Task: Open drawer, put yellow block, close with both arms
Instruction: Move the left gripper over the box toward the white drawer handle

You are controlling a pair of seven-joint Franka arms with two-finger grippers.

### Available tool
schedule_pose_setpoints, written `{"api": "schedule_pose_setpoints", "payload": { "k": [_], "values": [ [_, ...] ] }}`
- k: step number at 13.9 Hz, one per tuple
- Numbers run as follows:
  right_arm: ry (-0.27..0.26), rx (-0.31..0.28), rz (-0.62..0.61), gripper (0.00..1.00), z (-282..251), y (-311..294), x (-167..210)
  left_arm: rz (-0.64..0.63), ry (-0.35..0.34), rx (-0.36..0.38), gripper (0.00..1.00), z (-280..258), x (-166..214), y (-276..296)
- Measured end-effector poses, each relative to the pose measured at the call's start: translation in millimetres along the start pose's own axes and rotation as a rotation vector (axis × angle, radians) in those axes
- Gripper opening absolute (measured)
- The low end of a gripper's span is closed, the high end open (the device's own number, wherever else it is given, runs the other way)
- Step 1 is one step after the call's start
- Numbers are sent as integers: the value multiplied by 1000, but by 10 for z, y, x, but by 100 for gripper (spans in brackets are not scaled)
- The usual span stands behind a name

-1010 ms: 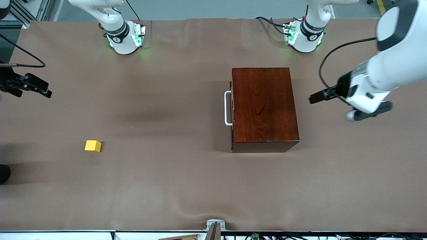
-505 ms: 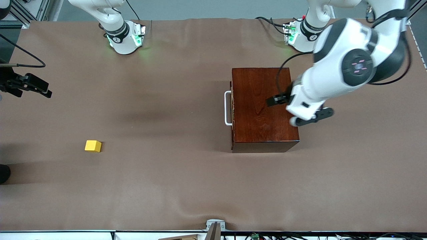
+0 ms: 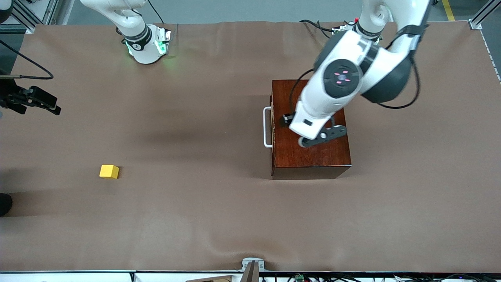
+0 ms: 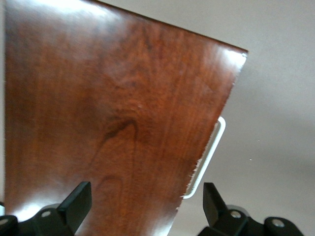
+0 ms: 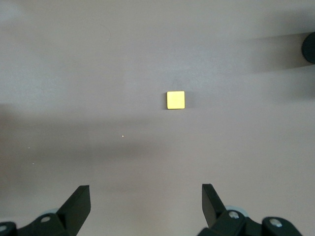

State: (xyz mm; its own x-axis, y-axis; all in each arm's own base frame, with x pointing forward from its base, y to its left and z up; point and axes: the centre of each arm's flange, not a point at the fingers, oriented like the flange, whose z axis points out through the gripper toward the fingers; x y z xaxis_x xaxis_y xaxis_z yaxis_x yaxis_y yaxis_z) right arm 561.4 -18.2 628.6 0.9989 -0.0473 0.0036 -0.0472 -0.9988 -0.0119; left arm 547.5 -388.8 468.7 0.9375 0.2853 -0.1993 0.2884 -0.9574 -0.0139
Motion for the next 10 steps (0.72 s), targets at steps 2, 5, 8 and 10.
{"api": "schedule_pose_setpoints", "payload": {
  "k": [2,5,8,10],
  "values": [
    [0,0,0,100,0,0,0,-3,21,4,100,97,-54,164],
    [0,0,0,100,0,0,0,-5,65,38,100,318,-176,451],
    [0,0,0,100,0,0,0,10,109,40,100,518,-360,741],
    [1,0,0,100,-1,0,1,40,135,62,100,621,-478,852]
  ]
}}
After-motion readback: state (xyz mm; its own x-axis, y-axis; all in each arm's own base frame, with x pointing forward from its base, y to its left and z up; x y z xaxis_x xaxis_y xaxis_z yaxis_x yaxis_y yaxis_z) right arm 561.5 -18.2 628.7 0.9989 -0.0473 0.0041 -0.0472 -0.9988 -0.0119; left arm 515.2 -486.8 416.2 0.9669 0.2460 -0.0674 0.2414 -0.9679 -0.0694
